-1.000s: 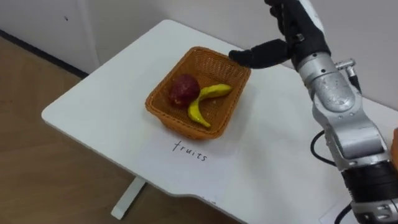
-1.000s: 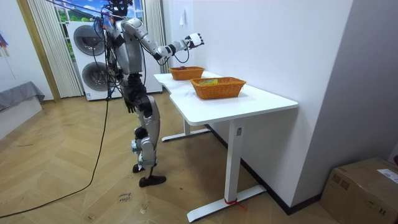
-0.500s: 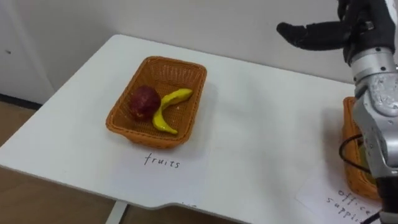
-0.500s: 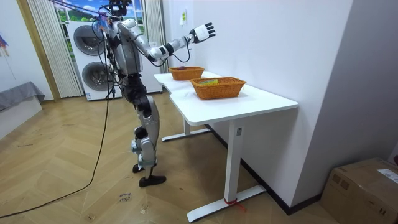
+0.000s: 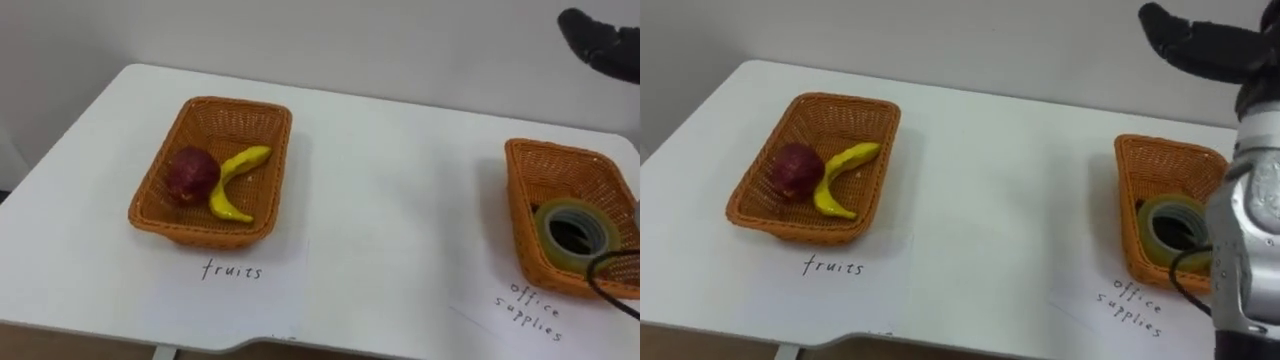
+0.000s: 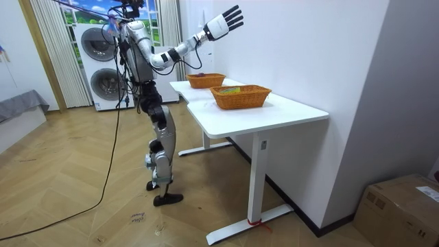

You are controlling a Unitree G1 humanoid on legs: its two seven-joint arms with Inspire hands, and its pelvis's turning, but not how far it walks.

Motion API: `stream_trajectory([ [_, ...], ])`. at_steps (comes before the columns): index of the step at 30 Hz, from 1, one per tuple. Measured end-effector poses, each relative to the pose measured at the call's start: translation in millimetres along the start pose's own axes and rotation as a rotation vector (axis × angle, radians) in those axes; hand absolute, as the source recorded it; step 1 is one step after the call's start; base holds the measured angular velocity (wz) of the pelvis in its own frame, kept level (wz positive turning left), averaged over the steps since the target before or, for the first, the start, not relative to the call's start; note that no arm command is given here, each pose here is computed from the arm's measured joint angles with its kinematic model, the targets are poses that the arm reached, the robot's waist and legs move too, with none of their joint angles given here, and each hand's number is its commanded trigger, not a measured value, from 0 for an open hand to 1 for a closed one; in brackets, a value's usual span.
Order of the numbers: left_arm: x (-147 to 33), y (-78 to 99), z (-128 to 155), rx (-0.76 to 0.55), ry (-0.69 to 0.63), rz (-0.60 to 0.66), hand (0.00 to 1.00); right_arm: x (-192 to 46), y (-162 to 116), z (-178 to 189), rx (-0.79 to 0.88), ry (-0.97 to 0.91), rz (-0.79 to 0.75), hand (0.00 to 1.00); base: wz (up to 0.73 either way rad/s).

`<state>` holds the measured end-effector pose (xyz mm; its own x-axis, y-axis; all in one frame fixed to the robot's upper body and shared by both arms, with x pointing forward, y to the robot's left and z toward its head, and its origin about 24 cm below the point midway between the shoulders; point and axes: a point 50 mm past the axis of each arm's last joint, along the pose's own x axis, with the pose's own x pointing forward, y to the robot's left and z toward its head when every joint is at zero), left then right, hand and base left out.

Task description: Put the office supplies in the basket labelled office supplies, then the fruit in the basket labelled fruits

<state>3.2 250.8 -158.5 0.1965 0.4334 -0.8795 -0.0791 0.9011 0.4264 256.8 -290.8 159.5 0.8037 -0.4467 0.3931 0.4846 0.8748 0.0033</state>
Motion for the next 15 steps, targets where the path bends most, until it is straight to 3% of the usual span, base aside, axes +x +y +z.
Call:
stream_trajectory([
  [15, 0.5, 10.1, -1, -0.035, -0.010, 0.051, 0.00, -18, -76, -15, 0.122, 0.089, -0.451, 0.00, -0.11],
])
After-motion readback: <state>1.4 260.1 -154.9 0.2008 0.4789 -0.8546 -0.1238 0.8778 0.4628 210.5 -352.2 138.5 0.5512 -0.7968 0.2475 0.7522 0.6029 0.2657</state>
